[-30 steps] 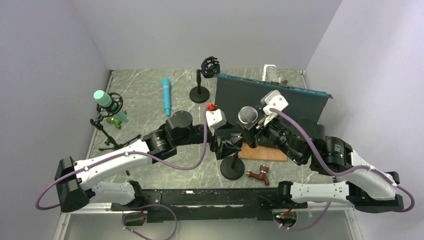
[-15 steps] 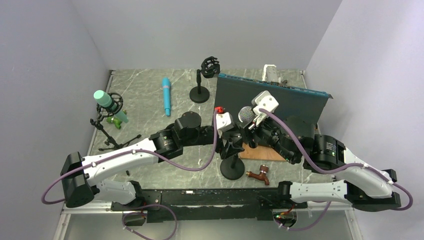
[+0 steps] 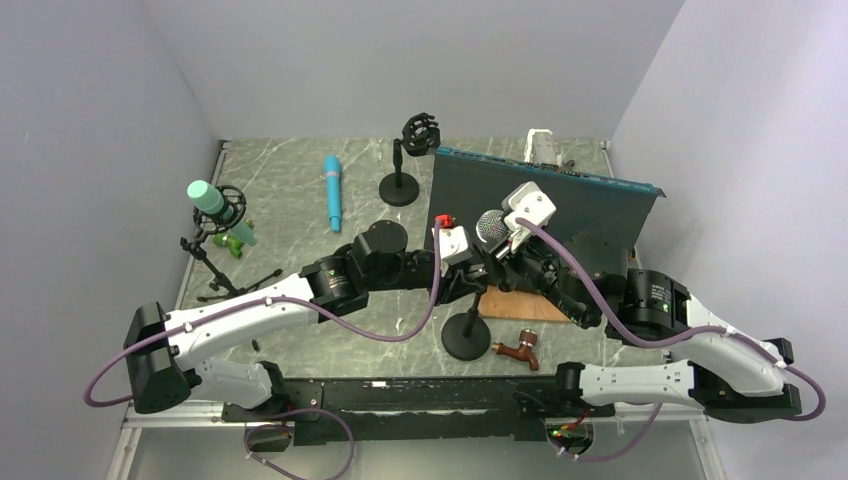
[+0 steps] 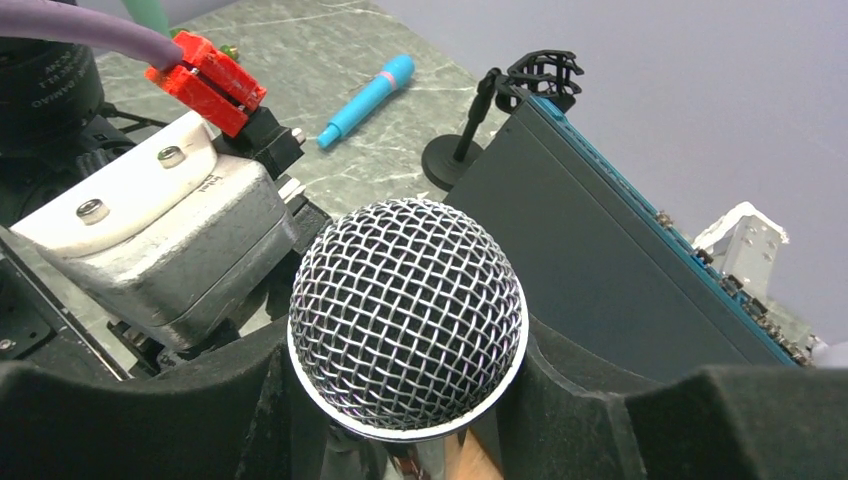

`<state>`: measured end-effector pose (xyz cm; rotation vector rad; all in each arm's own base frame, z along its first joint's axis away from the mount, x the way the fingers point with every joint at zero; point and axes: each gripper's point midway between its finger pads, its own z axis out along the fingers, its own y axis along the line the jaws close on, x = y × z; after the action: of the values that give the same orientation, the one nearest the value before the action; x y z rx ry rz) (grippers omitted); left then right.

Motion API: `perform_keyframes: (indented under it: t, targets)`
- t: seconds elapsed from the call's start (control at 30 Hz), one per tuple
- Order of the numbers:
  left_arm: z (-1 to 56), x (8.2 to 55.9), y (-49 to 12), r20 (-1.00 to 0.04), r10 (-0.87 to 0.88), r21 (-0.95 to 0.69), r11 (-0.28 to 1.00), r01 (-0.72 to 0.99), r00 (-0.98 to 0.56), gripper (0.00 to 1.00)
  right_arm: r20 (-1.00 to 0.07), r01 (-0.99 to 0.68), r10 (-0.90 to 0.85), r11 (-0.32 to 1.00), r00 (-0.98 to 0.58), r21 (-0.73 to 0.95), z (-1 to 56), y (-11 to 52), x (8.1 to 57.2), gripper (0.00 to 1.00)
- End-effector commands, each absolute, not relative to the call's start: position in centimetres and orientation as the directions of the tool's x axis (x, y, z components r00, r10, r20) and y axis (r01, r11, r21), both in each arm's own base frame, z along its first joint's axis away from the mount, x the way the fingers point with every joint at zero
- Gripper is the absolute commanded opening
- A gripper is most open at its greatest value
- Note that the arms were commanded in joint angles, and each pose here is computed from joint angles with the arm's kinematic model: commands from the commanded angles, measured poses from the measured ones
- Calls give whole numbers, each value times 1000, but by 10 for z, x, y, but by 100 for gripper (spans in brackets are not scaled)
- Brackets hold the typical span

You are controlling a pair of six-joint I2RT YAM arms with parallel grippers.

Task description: Remove the microphone from the stand

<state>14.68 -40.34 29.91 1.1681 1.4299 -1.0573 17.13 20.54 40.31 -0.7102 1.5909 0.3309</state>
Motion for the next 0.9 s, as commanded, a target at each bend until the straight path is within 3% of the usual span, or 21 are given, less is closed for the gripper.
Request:
perform_keyframes:
  t: [0.0,0.33,0.67,0.87]
  targets:
    - [311,143,-401,-991,126,-32,152,988,-52,0,-981,-548,-191,817,36,-179,433,191,179,0]
    - [316,164,-376,-991,136,24,309,951,-19,0,-993,-474,-77,874,85,-108,465,150,178,0]
    - [341,201,-317,-993,121,72,604,793,-2,0,-995,-466,-25,882,96,-67,466,144,177,0]
    - [327,202,-304,-996,72,0,647,763,-61,0,-995,-479,-36,874,93,-76,462,154,178,0]
